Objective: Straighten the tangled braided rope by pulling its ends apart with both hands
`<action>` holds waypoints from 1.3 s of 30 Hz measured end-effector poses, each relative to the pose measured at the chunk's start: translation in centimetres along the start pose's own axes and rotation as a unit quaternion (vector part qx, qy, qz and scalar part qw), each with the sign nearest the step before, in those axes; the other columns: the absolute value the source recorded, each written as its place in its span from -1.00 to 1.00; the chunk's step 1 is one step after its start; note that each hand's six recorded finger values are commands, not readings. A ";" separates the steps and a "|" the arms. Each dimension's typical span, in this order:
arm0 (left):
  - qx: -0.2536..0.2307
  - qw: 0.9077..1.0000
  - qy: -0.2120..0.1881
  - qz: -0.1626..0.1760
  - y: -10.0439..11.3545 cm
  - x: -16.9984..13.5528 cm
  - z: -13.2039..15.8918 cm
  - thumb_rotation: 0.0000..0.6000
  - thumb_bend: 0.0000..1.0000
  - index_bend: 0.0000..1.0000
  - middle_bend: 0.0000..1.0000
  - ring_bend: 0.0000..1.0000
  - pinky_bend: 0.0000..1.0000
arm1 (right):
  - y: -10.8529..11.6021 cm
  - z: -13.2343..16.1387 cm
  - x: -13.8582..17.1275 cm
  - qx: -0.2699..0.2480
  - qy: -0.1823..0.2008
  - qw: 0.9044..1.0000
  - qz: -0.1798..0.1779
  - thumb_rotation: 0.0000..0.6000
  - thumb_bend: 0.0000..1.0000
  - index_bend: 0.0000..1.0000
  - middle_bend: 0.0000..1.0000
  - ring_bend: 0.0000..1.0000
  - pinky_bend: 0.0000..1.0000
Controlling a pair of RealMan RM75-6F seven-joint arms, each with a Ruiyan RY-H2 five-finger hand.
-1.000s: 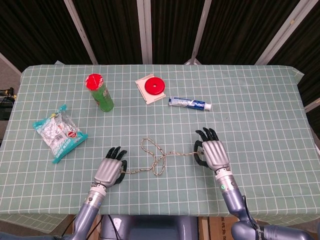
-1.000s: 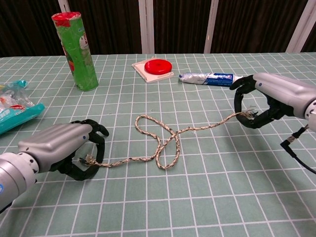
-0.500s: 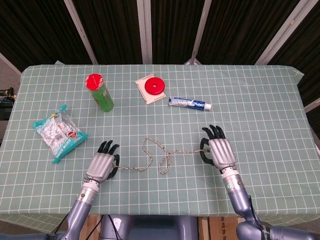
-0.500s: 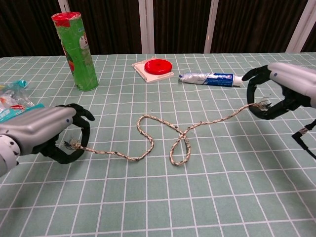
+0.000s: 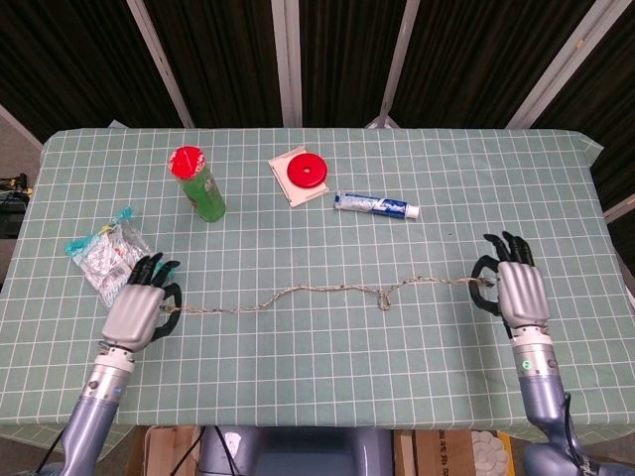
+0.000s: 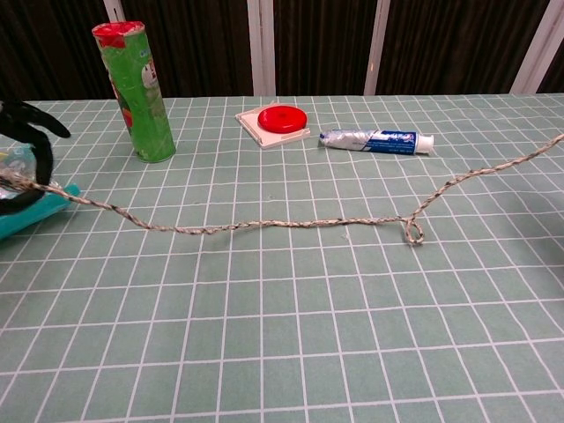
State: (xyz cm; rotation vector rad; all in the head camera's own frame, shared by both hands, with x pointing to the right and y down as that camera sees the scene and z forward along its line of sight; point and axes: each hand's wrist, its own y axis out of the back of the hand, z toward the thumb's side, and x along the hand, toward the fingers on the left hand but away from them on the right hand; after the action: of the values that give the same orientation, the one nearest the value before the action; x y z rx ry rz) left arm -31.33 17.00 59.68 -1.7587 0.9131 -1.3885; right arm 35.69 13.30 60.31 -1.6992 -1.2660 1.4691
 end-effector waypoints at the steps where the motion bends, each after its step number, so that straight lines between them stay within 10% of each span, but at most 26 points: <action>1: -0.008 1.000 0.007 0.004 0.6 -0.4 -0.7 1.00 0.04 0.17 -0.72 -1.00 -1.00 | 0.2 -0.6 0.1 -0.005 -0.007 1.000 -0.002 1.00 -0.01 0.23 -0.63 -1.00 -1.00; 19: -0.011 0.997 0.069 0.019 1.4 -3.7 -7.6 1.00 0.04 0.17 -0.72 -1.00 -1.00 | 0.7 -7.1 1.6 -0.005 -0.082 0.997 -0.011 1.00 -0.01 0.23 -0.63 -1.00 -1.00; 39: 0.071 0.996 0.052 -0.024 -3.6 -0.4 -6.0 1.00 0.04 0.17 -0.73 -1.00 -1.00 | -2.3 -10.0 0.9 0.083 -0.109 0.990 0.024 1.00 -0.01 0.18 -0.63 -1.00 -1.00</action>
State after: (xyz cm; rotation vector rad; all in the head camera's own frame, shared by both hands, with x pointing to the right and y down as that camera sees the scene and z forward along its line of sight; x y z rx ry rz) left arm -36.94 18.52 63.60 -1.6236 0.8090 -1.5503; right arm 44.53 16.66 64.40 -1.5009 -1.1809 1.7769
